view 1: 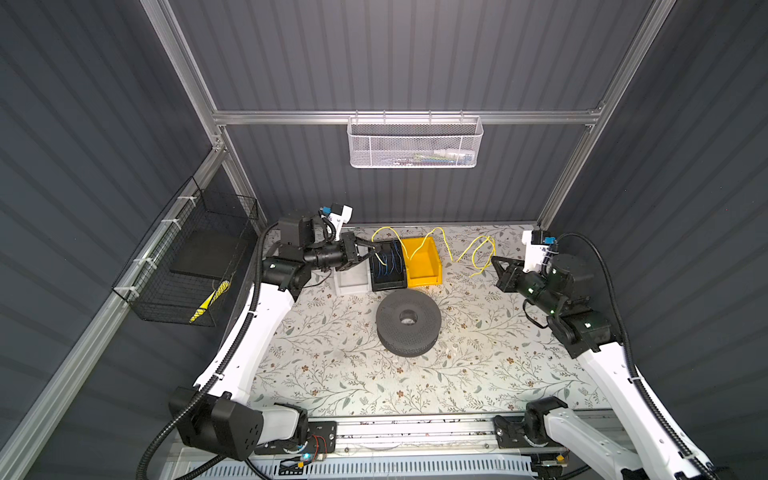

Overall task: Wrap the cables
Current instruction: 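Pull the grippers apart, stretching the yellow cable between them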

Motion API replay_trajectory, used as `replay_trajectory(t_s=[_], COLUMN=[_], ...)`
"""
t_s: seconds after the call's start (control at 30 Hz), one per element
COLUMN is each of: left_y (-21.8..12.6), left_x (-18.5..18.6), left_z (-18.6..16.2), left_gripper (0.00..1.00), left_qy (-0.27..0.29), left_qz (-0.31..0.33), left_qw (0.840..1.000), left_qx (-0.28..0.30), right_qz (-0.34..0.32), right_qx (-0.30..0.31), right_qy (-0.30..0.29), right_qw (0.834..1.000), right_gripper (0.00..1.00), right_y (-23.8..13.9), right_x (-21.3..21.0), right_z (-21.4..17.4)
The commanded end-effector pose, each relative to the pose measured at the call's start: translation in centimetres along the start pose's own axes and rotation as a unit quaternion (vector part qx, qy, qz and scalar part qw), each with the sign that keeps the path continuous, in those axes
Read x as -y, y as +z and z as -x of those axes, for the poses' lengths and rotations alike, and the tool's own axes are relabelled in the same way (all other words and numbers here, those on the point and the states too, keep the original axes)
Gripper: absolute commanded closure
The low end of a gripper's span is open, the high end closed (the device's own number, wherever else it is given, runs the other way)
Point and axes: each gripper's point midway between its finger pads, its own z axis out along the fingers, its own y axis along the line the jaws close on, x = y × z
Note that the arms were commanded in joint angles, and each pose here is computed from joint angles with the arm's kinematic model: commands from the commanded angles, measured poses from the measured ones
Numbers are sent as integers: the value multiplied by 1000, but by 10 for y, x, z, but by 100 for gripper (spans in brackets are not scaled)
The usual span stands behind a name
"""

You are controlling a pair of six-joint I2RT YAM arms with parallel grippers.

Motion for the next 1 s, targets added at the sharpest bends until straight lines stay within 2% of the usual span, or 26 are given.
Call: replay_trajectory(t_s=[0.0,0.17,0.4,0.5,0.57,0.63,0.7,0.97], left_y=[-23,-61,-79,-85,-96,-111,-118,-122], left_x=[-21,-34,-29,-33,-45,-64,-76,-78], left_z=[23,48,67,67,65,62,59,72], left_gripper=[100,100,100,100,100,100,100,100], left_qy=[15,42,59,67,64,57,55,65], left_qz=[103,219,259,286,332,392,426,457], left_qw=[992,964,949,942,927,904,890,875], left_qx=[71,147,170,163,164,161,152,146], right_qz=[-91,-180,-291,-302,-313,-308,-310,-345], right_qx=[-19,-33,-31,-11,-1,-1,0,-17], right_qy=[-2,29,88,141,164,184,185,174], right_qw=[996,983,952,943,936,933,932,922], right_gripper=[100,100,100,100,100,100,100,100], right_y=[-17,-30,-47,-52,-54,-52,-51,-54], right_x=[38,89,162,187,201,209,212,230], right_z=[-7,-12,-31,-38,-40,-40,-37,-49])
